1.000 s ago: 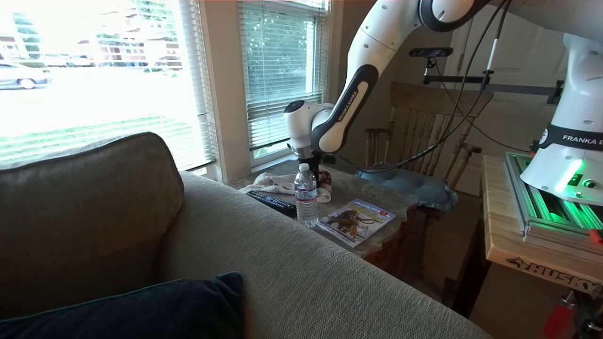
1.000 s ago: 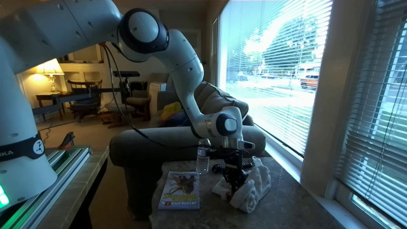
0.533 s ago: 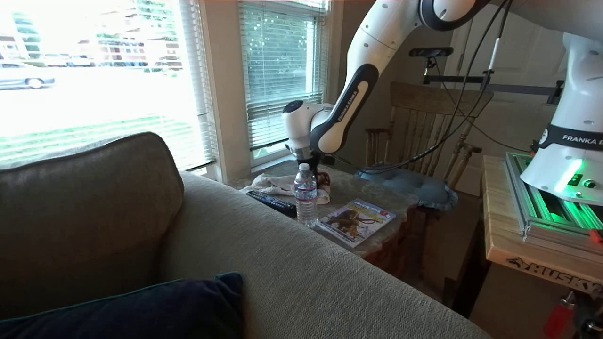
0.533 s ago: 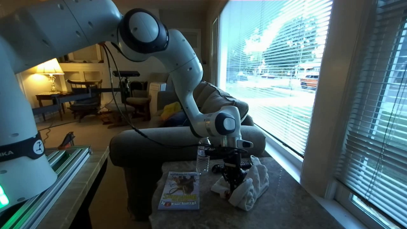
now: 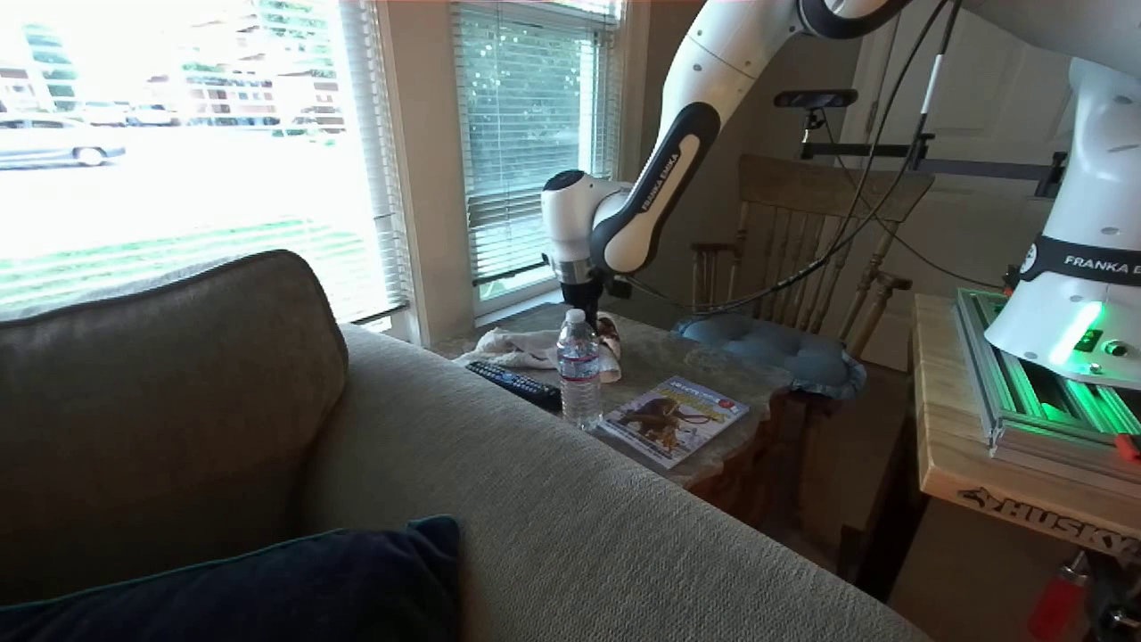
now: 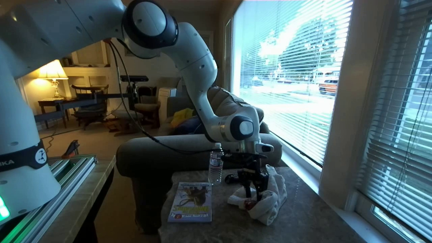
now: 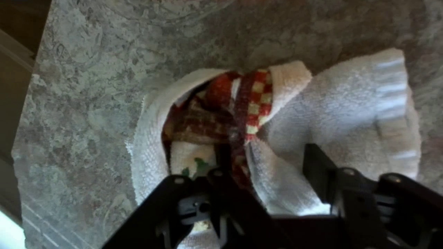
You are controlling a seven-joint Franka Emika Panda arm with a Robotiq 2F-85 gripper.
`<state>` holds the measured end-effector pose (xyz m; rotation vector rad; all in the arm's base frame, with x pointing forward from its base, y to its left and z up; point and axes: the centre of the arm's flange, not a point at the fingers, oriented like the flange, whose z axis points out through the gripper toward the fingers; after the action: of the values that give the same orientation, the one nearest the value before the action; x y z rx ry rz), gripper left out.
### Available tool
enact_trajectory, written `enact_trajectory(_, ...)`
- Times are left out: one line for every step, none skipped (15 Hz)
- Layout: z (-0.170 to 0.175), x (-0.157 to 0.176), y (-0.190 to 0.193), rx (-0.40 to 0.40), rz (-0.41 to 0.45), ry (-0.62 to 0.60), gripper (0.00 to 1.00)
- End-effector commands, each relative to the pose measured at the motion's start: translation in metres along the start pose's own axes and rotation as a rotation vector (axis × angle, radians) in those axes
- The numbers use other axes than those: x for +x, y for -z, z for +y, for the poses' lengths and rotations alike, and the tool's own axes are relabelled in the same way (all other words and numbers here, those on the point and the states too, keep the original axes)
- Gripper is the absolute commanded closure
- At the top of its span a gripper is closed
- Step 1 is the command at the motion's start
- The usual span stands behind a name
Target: Move the black remote to the left and wipe the table with the white cloth
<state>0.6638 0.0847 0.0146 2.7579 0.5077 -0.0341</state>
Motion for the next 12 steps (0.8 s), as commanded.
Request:
enact_trajectory(0.027, -0.017, 0.034, 0.037, 0.063, -0.053, 0.11)
enact_trajectory(0.035, -0.019, 0.042, 0.037, 0.079, -0.068, 0.03)
enact_trajectory(0.043, -0.019, 0.049, 0.043, 0.096, -0.085, 0.01)
enact_trajectory(0.05, -0.02, 0.056, 0.054, 0.107, -0.099, 0.0)
enact_trajectory(0.056, -0.021, 0.064, 0.063, 0.127, -0.116, 0.0)
enact_trajectory(0.061, -0.023, 0.072, 0.075, 0.142, -0.129, 0.0)
enact_trajectory(0.066, -0.025, 0.078, 0.09, 0.159, -0.146, 0.0)
enact_trajectory(0.07, -0.027, 0.086, 0.11, 0.17, -0.165, 0.0)
enact_trajectory(0.074, -0.028, 0.093, 0.142, 0.173, -0.203, 0.0)
enact_trajectory(0.076, -0.03, 0.098, 0.178, 0.17, -0.228, 0.0)
enact_trajectory(0.077, -0.033, 0.102, 0.215, 0.162, -0.252, 0.0)
enact_trajectory(0.078, -0.035, 0.107, 0.245, 0.159, -0.276, 0.0)
